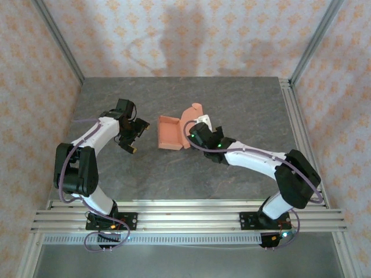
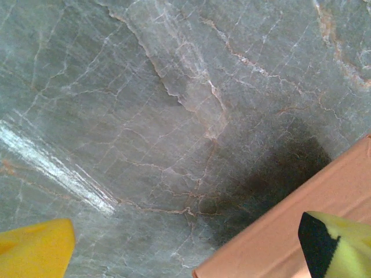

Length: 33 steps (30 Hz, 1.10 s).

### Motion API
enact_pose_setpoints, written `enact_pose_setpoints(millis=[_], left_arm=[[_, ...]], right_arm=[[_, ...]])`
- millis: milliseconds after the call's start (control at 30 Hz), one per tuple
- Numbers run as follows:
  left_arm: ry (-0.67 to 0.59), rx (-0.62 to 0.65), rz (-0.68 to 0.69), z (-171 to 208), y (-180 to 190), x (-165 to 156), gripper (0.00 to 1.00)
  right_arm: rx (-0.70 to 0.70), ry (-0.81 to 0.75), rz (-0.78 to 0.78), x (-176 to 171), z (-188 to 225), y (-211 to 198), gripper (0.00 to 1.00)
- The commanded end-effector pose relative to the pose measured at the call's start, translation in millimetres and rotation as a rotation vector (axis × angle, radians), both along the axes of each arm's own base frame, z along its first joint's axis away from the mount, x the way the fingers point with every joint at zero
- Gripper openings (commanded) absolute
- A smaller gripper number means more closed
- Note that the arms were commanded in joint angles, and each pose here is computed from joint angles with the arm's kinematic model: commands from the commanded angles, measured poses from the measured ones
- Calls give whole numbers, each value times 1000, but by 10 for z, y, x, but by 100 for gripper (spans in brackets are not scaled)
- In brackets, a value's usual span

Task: Fold the paper box

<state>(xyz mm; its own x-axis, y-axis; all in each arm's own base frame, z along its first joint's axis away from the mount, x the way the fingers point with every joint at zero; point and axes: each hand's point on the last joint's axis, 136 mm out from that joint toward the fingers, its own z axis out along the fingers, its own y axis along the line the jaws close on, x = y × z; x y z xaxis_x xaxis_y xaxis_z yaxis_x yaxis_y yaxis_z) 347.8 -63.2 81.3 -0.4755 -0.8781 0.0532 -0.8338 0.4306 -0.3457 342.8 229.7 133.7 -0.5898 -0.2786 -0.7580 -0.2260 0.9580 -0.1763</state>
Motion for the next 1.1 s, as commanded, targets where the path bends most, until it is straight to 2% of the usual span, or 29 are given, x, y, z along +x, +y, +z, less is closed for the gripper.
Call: enact_pose_setpoints(millis=[0,100,200,367,567,633,667,767,867,1067], left_arm=[[-45,13,-45,19,9,0,100],[-76,-1,-61,14,-23,36,100],[-124,12,-64,50,-7,86,100],[-247,77,-124,249,44,314,100],[-400,177,-333,746,-103,760,99],[-441,233,-459,929,-262,904,96],[-460,256,-537,1028,-374,962,91],[-467,317,-761,1213,-693,1138,89],[-404,364,-924,1176,-934,1256,89],[-251,486,-1072,996,-1191,1363,91]], right_arm=[[-46,-40,7,140,238,-166,94],[-24,-63,43,204,385,-121,94],[62,-76,98,164,509,7,94],[178,-109,93,74,665,2,94],[467,-60,-29,70,722,-156,92],[550,-46,-58,76,691,-196,91],[592,-46,-66,74,690,-211,91],[652,-44,-74,41,677,-268,90],[639,-35,-79,-12,646,-324,90],[584,-26,-90,-94,568,-435,90]])
